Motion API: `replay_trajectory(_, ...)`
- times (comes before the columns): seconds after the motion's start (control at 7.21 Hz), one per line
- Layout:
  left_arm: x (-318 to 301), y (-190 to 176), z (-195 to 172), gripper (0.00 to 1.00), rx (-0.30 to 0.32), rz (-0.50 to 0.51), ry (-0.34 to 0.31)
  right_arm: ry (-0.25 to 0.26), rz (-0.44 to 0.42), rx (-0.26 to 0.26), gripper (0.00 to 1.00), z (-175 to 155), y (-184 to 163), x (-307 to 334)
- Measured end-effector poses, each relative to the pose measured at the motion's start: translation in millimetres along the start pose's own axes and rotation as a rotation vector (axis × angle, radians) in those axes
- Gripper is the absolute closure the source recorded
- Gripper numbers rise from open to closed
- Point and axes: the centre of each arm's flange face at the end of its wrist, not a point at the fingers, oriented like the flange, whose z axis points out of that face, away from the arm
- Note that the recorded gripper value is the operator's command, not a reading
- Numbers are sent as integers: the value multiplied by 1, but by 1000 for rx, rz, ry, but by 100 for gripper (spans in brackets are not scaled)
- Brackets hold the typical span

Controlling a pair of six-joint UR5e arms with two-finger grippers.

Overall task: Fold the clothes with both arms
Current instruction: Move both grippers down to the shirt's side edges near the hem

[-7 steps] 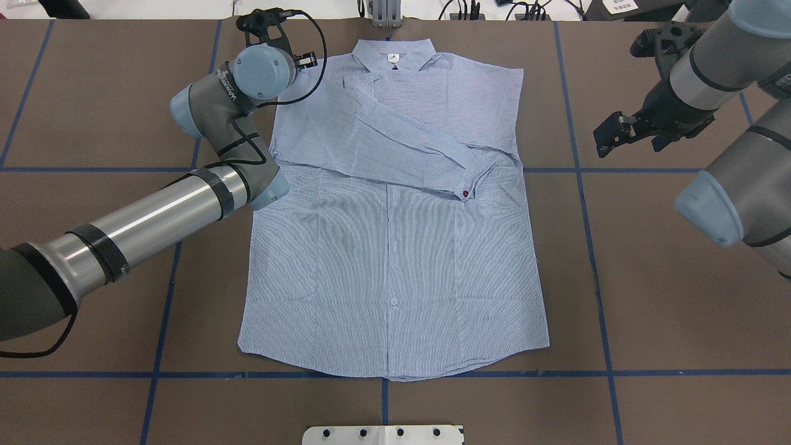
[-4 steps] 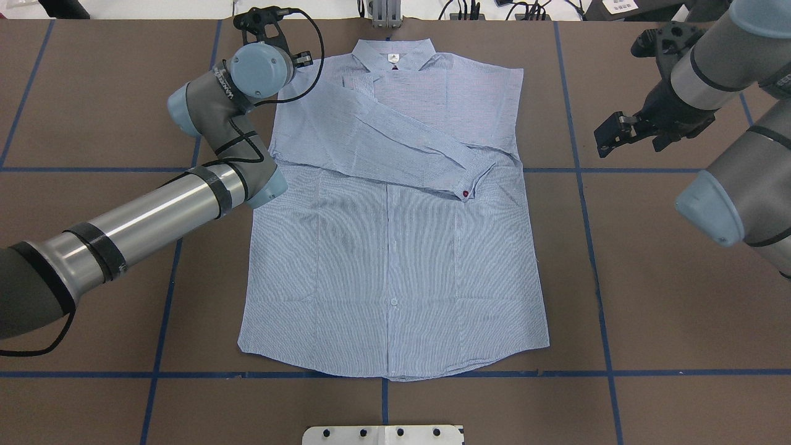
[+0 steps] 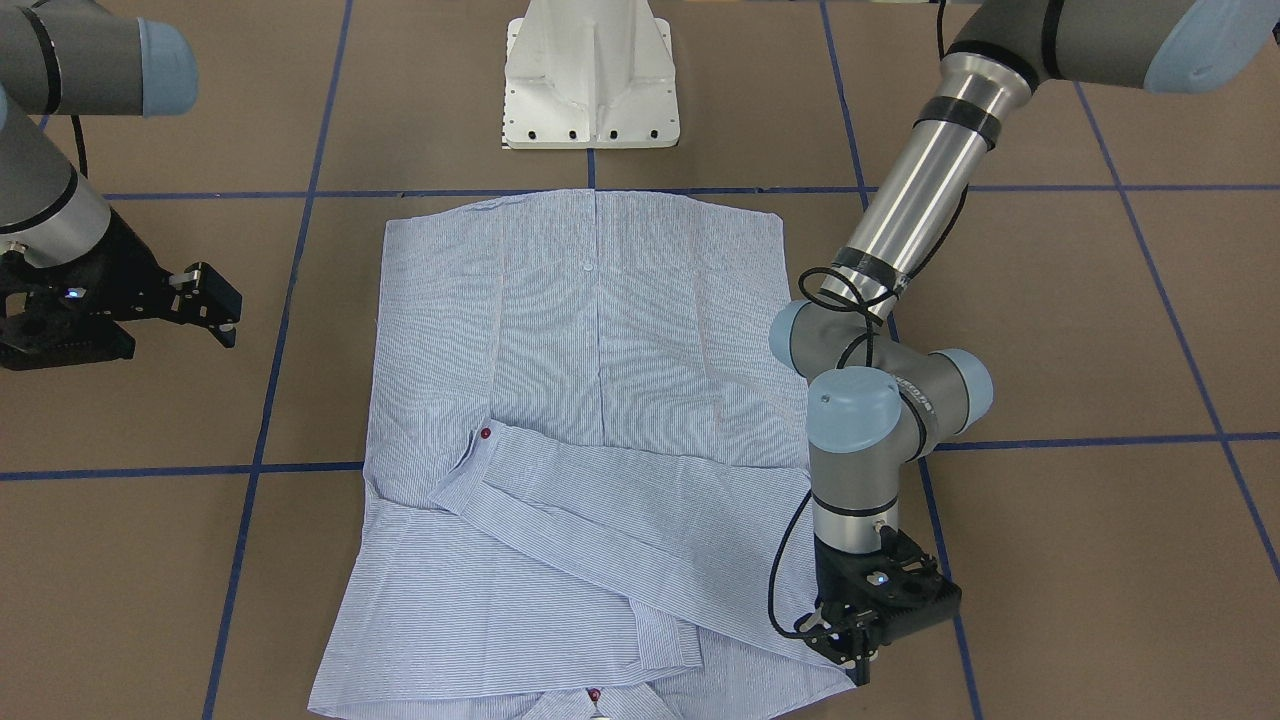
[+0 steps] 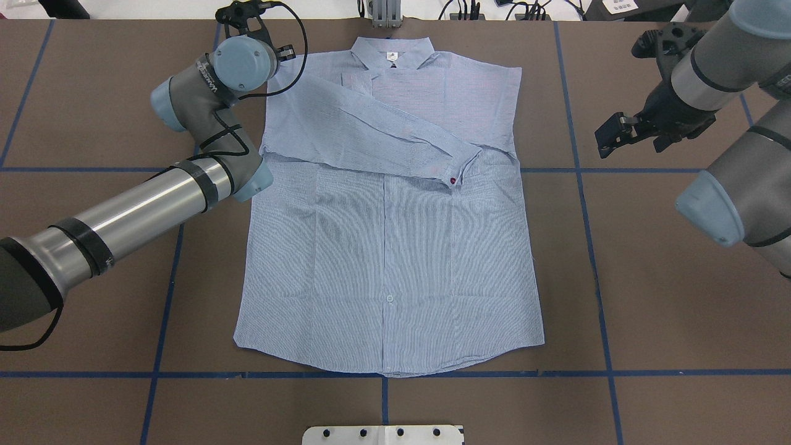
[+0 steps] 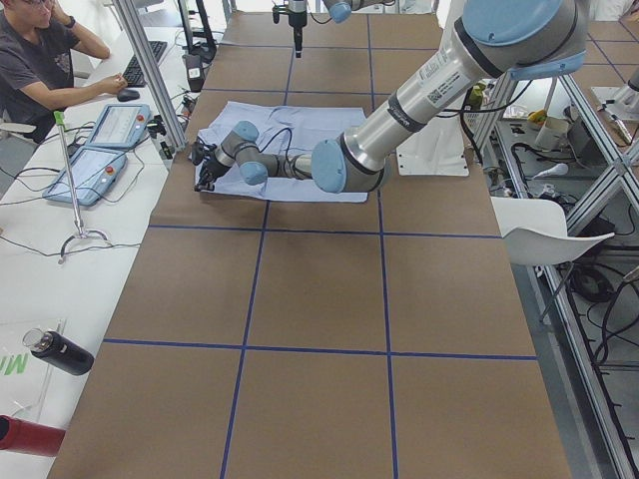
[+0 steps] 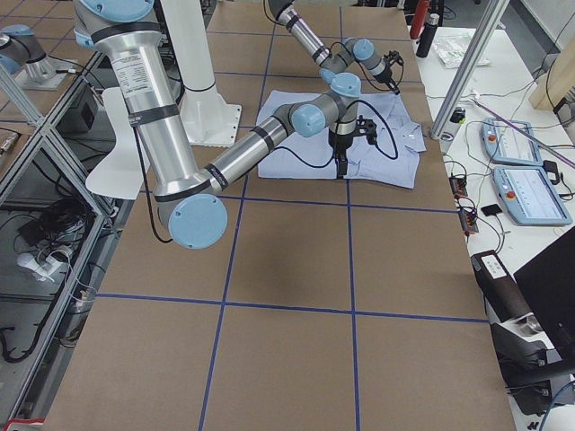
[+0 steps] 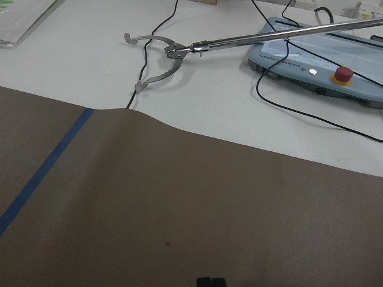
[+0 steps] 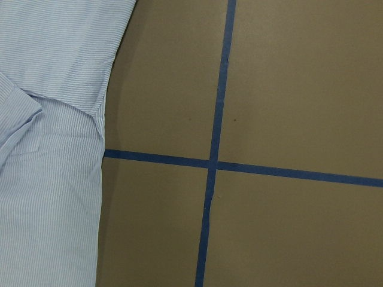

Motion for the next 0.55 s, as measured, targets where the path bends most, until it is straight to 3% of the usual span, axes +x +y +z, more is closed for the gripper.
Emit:
replay_trajectory(0.14,-8,0,3,100,1,0,-8,0,1,0,0,0,0,0)
replay_trajectory(0.28,-11,0,4,77,2,0,-11,1,2,-1,0,0,1,1)
replay_trajectory(0.42,-12,0,4,1,2,0,-12,2,3,-2,0,1,1,2)
replay_trajectory(0.55,-12,-1,4,0,2,5,-11,2,3,-3,0,1,2,3)
